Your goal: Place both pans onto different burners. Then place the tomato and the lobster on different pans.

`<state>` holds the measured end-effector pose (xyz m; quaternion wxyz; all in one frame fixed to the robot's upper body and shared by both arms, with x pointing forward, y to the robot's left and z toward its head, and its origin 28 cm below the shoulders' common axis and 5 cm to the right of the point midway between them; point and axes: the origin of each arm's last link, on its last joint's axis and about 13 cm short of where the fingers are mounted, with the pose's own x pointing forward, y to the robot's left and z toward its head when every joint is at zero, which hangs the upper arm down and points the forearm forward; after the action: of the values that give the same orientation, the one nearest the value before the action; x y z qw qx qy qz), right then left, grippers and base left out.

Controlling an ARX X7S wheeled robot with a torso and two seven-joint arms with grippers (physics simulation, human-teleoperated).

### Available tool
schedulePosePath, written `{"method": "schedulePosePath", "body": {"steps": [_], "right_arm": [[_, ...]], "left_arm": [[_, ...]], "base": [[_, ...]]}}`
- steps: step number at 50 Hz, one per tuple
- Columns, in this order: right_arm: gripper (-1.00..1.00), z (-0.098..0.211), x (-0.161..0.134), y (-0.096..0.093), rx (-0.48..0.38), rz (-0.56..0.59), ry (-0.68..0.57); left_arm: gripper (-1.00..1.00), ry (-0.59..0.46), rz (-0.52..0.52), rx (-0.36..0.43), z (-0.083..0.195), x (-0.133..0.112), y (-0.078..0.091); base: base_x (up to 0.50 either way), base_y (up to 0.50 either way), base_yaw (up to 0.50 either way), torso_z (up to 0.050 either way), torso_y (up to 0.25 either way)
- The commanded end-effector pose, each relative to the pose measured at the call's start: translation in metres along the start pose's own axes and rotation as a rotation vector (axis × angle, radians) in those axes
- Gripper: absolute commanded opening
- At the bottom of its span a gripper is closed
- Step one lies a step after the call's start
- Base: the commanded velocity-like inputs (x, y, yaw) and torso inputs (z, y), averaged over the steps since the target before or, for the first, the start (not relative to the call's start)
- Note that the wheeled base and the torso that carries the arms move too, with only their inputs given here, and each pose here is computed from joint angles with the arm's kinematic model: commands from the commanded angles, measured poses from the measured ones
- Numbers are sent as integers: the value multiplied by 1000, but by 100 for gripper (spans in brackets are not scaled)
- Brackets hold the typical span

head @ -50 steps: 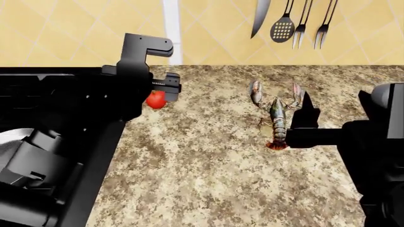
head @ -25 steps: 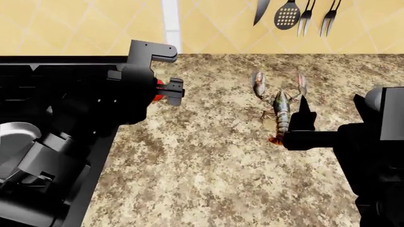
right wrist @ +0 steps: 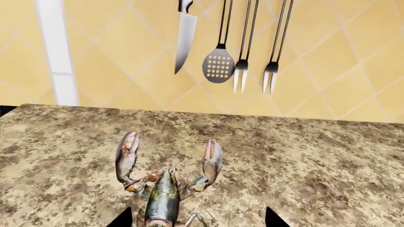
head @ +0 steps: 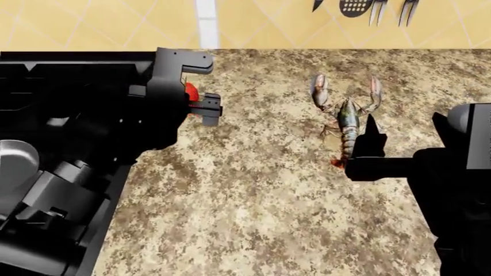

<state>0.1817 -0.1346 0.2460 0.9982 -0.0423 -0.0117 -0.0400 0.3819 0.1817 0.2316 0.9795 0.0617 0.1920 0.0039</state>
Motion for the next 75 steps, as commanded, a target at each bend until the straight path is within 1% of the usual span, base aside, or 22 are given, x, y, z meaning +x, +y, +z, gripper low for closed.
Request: {"method": "schedulePosePath", "body": {"steps": [1, 10, 16, 17, 22, 30, 35, 40, 42, 51, 62, 69, 75], "right_arm": [[100, 0, 1, 1, 3, 3, 0], [100, -2, 0, 1, 4, 5, 4], [100, -4, 1, 1, 4, 7, 8], [100, -4, 1, 1, 5, 8, 9], [100, -4, 1, 1, 7, 8, 11], [100, -5, 1, 1, 5, 8, 14], [100, -5, 2, 2, 3, 6, 16], [100, -4, 1, 2, 1, 6, 15], [100, -5, 1, 3, -1, 8, 16], [100, -7, 3, 5, -2, 11, 25], [100, -9, 4, 8, -8, 18, 30], [100, -7, 5, 9, -17, 18, 30], [100, -6, 6, 9, -17, 12, 37]], "left_arm": [[100, -2, 7, -9, 1, 1, 2], [100, -10, 17, -18, 3, 2, 3], [100, -15, 26, -22, 2, 3, 4], [-100, -18, 29, -26, 2, 3, 4], [-100, -37, 36, -40, 4, 2, 6], [-100, -73, 38, -31, 5, -1, 9], [-100, -115, 19, -32, 7, -18, 13], [-100, -155, -3, -50, 7, -36, 21], [-100, -164, -7, -76, 7, -40, 24], [-100, -204, -39, -122, 0, -56, 32], [-100, -241, -78, -125, -1, -83, 37], [-100, -263, -82, -130, -3, -93, 41], [-100, -296, -98, -134, -3, -105, 42]], "base": [[0, 0, 0, 0, 0], [0, 0, 0, 0, 0], [0, 0, 0, 0, -111], [0, 0, 0, 0, 0], [0, 0, 0, 0, 0], [0, 0, 0, 0, 0], [0, 0, 0, 0, 0], [0, 0, 0, 0, 0], [0, 0, 0, 0, 0], [0, 0, 0, 0, 0], [0, 0, 0, -7, 248], [0, 0, 0, -9, 247], [2, 0, 0, -4, 56]]}}
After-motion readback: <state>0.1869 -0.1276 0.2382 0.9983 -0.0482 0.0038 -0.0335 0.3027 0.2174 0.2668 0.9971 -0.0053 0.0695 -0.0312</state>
